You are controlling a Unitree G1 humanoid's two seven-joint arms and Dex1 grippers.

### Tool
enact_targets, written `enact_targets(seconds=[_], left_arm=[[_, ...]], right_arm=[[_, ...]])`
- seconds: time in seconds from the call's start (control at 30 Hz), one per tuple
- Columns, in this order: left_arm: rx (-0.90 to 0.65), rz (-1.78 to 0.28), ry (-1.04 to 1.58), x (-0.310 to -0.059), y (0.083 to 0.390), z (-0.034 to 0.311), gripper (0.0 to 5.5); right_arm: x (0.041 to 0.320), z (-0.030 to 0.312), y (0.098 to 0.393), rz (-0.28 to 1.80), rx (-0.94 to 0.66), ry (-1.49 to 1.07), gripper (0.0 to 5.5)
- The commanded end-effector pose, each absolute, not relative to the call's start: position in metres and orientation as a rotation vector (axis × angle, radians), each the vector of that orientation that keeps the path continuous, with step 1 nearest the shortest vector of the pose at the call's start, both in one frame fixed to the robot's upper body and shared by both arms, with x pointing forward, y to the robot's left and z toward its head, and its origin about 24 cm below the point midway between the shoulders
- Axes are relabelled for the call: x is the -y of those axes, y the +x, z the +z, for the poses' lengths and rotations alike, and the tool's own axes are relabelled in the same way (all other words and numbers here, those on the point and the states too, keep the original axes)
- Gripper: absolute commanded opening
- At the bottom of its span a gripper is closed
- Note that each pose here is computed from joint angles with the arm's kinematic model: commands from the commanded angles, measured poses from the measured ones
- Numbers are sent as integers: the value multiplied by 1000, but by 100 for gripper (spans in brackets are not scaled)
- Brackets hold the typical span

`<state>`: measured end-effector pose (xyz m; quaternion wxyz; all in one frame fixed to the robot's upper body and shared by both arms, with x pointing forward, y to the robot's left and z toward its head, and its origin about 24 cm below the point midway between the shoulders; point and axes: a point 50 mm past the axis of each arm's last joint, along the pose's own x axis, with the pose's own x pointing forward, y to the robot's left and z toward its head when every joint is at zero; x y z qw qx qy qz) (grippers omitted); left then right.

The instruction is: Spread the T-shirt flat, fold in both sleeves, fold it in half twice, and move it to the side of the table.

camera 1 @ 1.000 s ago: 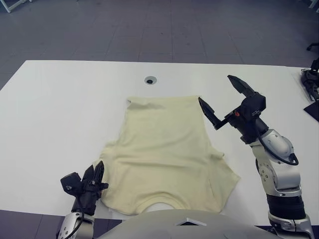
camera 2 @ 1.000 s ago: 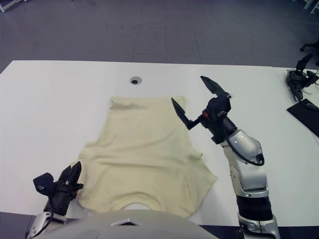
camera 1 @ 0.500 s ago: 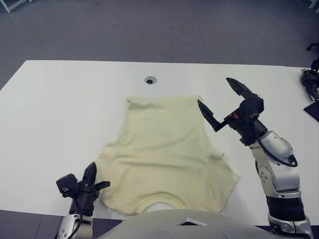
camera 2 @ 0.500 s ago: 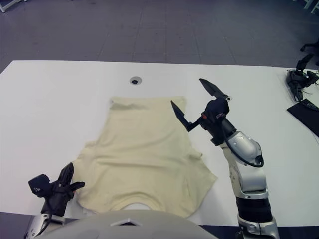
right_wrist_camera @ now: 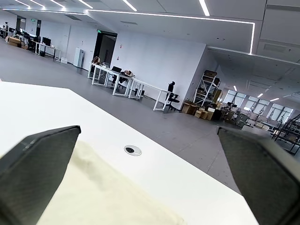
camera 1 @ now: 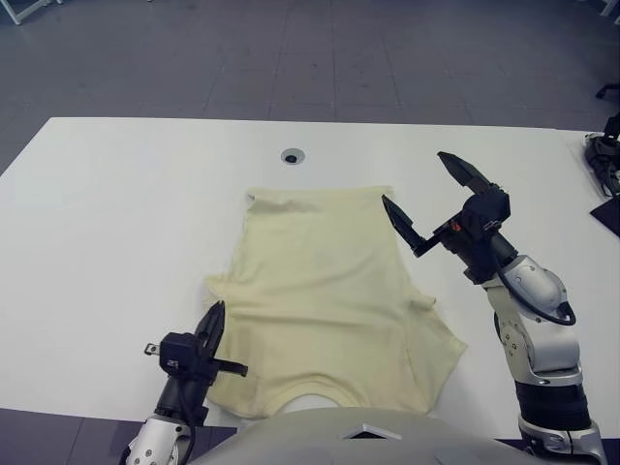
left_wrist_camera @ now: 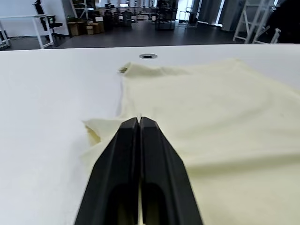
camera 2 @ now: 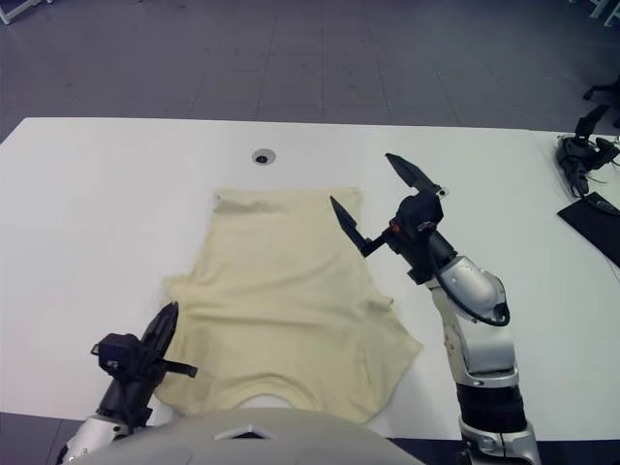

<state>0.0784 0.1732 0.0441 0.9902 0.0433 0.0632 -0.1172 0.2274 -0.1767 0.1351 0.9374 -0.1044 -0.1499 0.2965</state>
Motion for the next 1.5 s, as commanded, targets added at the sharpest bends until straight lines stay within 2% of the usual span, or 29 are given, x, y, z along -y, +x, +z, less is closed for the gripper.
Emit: enact_targets(seconds=[0.03,0.23,0.43,0.7,0.87,1.13,1.27,1.37,1.5], left_arm=[[-173,-425,233,-161,80,33,4],[-269,-584,408,-154,75,15,4],[-272,-708,534,-148,69,12,4],[-198,-738,452,-147,73,25,4],[-233,-738,445,-150,74,22,4],[-245,-806,361,-143,69,26,119],[-226,-912,177,-136,68,49,184],[-242,-963,142,-141,71,57,239],[-187,-921,31,-152,88,81,298]], right_arm=[[176,135,229,608,307,-217,540],[177,133,229,614,299,-218,540],[179,130,228,610,290,-220,540],[179,127,226,612,278,-221,540],[180,125,224,615,269,-223,540],[184,118,218,666,211,-184,540],[203,109,215,624,149,-79,540],[215,106,208,631,116,-9,540],[238,105,193,686,61,121,540]])
